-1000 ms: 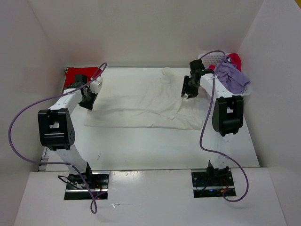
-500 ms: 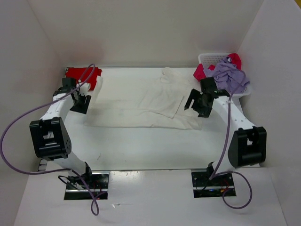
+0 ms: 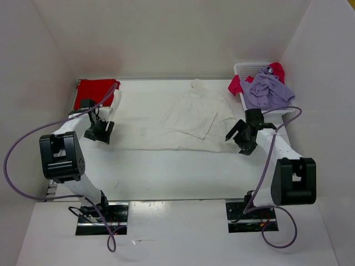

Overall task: Fold and stack the t-shirts
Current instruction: Fold the flattened tshirt in 1/3 of the way

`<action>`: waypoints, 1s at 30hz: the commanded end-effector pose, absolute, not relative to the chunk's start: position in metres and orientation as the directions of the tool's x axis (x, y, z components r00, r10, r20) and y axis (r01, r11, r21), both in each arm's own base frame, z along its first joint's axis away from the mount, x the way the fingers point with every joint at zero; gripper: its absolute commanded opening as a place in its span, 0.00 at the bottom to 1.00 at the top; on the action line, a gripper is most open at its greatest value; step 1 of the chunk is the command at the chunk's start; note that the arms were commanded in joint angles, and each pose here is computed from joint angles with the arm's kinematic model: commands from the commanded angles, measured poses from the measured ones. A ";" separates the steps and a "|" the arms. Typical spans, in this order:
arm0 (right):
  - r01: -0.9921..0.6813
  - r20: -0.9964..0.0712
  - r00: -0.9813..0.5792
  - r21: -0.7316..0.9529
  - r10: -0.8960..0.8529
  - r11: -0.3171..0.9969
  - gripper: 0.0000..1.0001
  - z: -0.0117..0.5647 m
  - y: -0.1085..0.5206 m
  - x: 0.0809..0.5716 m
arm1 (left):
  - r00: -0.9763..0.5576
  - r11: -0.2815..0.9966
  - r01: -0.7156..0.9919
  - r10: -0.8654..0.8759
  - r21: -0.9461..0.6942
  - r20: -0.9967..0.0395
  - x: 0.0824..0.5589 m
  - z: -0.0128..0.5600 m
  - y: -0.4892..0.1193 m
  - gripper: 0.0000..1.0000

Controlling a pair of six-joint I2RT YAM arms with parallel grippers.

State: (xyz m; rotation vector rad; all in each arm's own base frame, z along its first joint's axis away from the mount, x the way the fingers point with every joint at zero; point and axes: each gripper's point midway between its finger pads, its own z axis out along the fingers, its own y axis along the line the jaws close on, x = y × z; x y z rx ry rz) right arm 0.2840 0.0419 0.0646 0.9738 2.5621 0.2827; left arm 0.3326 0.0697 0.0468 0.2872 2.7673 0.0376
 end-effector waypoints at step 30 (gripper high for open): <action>0.627 -0.230 -0.631 0.409 0.740 0.662 0.00 0.096 0.056 0.256 | -0.891 0.910 0.364 0.403 0.199 -0.209 0.251 0.075 0.083 0.00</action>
